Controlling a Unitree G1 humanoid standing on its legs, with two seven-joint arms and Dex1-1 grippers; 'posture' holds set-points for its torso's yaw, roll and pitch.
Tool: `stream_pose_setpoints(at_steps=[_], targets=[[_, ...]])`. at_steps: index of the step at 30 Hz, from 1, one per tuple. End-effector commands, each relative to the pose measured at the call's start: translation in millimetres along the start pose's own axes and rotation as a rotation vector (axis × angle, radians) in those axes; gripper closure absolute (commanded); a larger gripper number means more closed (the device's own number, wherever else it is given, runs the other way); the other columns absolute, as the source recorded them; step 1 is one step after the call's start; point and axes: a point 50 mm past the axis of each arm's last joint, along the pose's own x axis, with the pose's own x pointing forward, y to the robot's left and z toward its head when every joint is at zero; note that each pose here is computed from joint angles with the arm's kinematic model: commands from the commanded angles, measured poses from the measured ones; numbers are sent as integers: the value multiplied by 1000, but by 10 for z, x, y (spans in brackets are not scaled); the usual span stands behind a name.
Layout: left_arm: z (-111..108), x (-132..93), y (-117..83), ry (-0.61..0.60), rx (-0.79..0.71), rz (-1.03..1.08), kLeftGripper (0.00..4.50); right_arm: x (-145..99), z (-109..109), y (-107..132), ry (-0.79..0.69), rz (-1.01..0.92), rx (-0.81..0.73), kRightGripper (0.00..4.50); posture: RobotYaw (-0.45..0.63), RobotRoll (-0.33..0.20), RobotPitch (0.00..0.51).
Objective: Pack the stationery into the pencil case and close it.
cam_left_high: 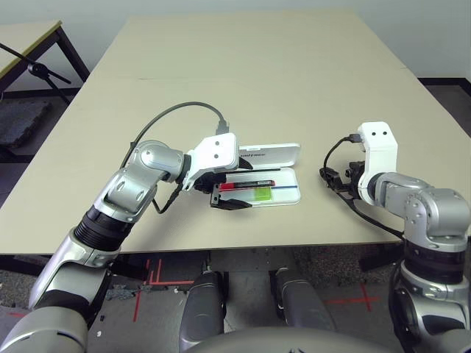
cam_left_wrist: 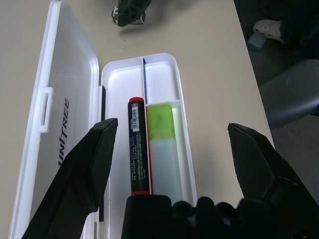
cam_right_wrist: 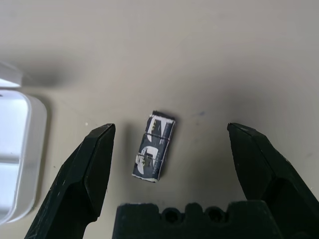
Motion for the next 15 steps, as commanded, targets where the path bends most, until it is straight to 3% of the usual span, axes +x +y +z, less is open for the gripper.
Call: stream_pose_setpoints(at_steps=[1, 6, 7, 10, 15], targets=[[2, 10, -13, 20, 4, 1, 28, 45, -53, 25, 51, 23, -4, 0, -121, 0, 119], [13, 7, -12, 23, 4, 4, 28, 91, -107, 48, 71, 33, -9, 0, -115, 0, 117], [14, 7, -11, 24, 4, 5, 6, 97, -105, 44, 67, 31, -10, 182, -113, 0, 116], [20, 5, -13, 26, 4, 5, 0, 101, -103, 15, 60, 26, -16, 980, -110, 0, 114], [16, -5, -11, 39, 9, 2, 0, 91, -88, -42, 57, 17, -28, 2902, -116, 0, 103]])
